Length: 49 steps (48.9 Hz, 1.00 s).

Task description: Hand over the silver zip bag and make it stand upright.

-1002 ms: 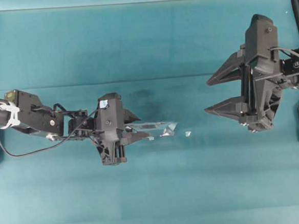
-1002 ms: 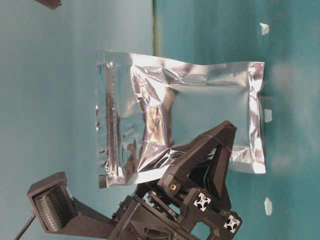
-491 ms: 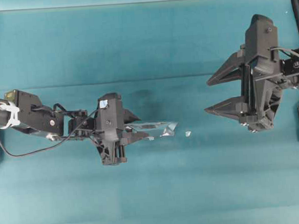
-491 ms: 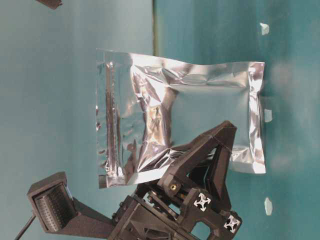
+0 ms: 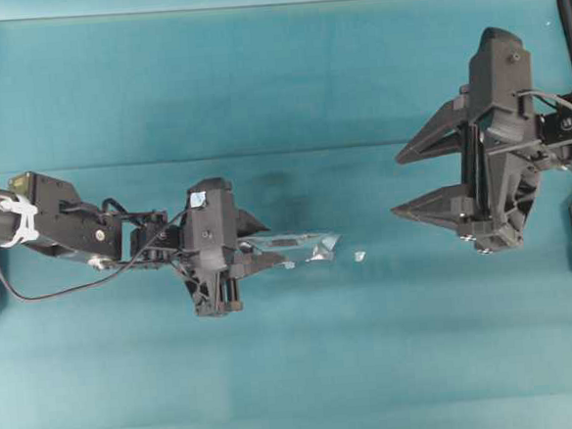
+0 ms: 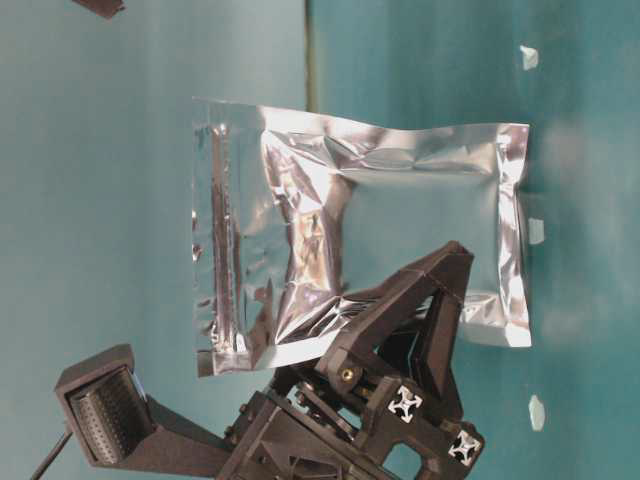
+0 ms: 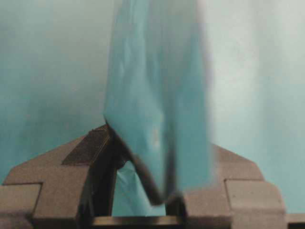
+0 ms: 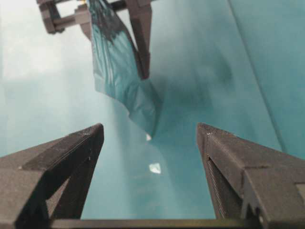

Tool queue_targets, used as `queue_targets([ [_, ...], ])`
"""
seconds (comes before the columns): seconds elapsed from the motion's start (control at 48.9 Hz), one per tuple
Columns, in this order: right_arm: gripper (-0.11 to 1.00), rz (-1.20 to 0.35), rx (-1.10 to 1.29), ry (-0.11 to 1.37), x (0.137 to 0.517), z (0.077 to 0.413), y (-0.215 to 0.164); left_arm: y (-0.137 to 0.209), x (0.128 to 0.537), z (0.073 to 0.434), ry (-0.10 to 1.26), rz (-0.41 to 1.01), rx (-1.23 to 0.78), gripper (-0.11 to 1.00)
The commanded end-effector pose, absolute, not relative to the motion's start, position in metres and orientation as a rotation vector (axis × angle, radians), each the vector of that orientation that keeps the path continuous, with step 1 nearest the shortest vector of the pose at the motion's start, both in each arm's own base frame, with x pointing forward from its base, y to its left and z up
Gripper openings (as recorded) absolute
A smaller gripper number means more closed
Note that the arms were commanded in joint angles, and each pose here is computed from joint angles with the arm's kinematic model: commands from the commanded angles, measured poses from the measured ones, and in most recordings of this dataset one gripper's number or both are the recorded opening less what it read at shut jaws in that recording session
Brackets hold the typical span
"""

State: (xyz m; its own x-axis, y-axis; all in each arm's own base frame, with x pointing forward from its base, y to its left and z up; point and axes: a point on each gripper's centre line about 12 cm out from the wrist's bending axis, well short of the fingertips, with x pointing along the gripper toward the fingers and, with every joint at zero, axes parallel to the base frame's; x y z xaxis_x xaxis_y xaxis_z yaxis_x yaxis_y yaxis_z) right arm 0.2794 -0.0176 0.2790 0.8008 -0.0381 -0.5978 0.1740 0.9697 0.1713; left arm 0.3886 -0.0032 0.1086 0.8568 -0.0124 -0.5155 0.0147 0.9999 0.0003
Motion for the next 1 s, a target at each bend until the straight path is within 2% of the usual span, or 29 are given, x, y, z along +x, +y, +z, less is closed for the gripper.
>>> queue_targets([
  [0.0,0.91,-0.115,0.231,0.616,0.2803,0.2830,-0.0172,-0.0064,0.3895,0.1088,0.540,-0.023,0.006,0.22],
  [0.981,0.91,-0.115,0.231,0.618,0.2798,0.2811,-0.0172,-0.0064,0.3894,0.1070,0.545,-0.022,0.004,0.22],
])
